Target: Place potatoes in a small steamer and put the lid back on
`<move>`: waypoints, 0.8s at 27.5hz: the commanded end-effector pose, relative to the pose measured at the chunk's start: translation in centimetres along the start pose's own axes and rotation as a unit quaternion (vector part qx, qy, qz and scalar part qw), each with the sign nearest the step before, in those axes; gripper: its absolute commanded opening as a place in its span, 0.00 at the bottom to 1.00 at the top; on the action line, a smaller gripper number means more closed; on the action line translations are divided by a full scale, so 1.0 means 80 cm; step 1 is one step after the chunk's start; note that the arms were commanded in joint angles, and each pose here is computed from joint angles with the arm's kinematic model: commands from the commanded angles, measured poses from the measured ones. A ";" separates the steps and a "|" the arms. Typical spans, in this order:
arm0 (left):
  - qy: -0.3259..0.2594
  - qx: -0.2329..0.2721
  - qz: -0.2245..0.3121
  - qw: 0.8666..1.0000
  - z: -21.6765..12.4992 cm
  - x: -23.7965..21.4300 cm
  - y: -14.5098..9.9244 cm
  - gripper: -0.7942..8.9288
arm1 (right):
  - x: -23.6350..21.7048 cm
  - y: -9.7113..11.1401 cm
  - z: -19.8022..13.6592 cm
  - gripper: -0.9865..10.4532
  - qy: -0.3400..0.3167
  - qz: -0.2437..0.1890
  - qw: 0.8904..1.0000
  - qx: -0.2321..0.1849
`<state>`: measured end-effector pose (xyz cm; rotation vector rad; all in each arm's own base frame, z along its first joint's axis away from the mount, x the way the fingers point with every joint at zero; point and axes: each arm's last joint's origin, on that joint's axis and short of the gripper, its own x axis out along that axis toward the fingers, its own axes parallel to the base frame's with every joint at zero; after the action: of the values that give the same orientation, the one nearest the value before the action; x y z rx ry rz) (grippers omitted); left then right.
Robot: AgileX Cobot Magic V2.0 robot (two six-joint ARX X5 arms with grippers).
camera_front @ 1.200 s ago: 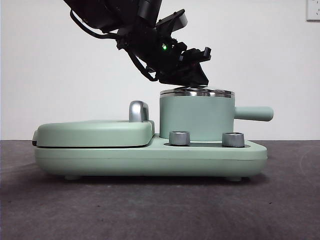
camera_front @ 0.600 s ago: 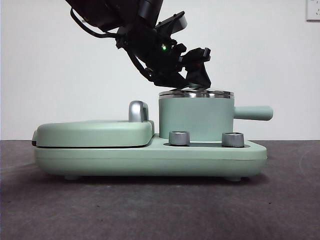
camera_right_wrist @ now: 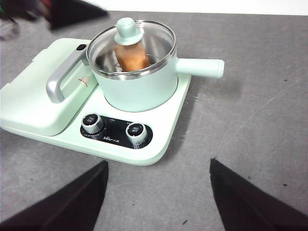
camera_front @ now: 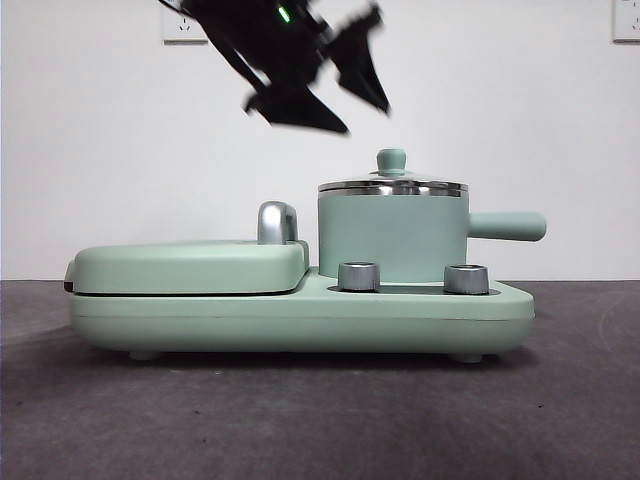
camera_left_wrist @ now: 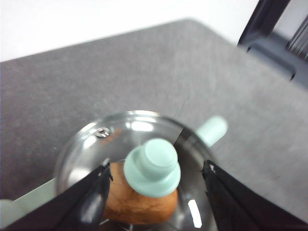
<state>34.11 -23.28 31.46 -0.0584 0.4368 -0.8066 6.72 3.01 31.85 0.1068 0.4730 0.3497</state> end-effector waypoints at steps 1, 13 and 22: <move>-0.003 -0.034 -0.015 0.999 0.015 -0.022 0.000 0.40 | 0.000 0.001 0.001 0.37 0.001 0.002 1.000 0.000; 0.023 -0.001 0.027 0.999 0.038 -0.126 0.008 0.40 | 0.000 0.000 -0.003 0.37 0.016 0.002 1.000 0.000; 0.018 -0.011 0.053 0.998 0.012 -0.183 0.011 0.40 | 0.000 0.002 -0.003 0.37 0.021 0.022 1.000 0.000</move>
<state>26.38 -12.41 37.41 -0.0517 0.4860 -0.6917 6.52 3.05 31.52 0.1064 0.5177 0.3850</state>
